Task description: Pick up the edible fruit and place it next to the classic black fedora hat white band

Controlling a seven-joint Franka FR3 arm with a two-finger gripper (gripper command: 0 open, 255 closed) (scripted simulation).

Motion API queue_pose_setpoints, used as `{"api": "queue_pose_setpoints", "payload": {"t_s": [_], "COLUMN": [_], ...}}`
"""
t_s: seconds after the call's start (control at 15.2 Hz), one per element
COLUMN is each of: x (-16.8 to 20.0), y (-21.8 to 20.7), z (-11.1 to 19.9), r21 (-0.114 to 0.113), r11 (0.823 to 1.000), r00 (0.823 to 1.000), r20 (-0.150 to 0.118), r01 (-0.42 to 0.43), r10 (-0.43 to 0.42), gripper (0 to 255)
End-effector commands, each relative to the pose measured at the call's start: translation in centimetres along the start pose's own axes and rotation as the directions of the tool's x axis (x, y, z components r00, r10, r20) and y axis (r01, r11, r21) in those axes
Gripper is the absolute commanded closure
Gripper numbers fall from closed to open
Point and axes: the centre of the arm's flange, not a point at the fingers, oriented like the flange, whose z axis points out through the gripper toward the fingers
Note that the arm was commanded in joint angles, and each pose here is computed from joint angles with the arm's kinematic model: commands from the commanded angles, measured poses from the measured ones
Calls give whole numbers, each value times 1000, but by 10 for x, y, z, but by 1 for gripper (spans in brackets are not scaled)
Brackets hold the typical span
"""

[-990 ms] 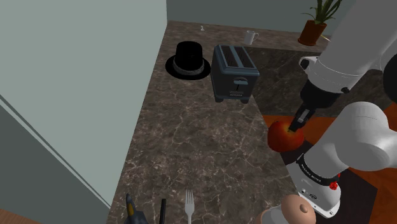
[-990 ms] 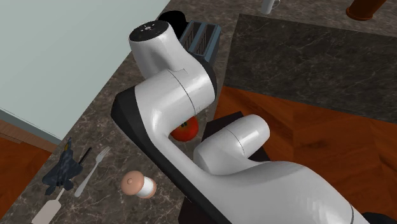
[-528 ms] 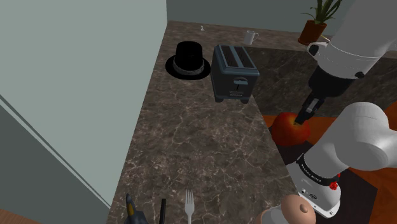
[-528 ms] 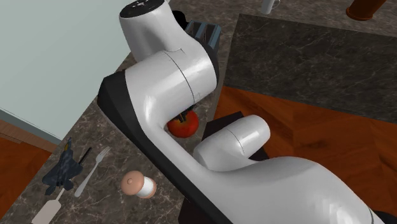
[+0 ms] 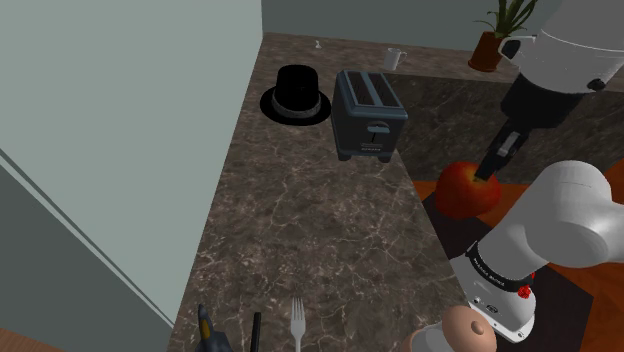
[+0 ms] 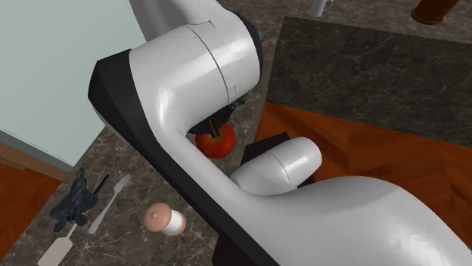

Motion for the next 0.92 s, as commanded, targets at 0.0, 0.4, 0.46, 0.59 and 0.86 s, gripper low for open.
{"api": "queue_pose_setpoints", "payload": {"t_s": [0.0, 0.4, 0.46, 0.59, 0.86], "x": [-1, -2, -2, -2, 11], "y": [2, 5, 5, 6, 9], "z": [-10, -42, -47, -58, -72], "r21": [0, 0, 0, 0, 0], "r11": [1000, 1000, 1000, 1000, 1000], "r00": [1000, 1000, 1000, 1000, 1000], "r20": [0, 0, 0, 0, 0], "r01": [0, 0, 0, 0, 0], "r10": [0, 0, 0, 0, 0], "gripper": [255, 255, 255, 255, 255]}}
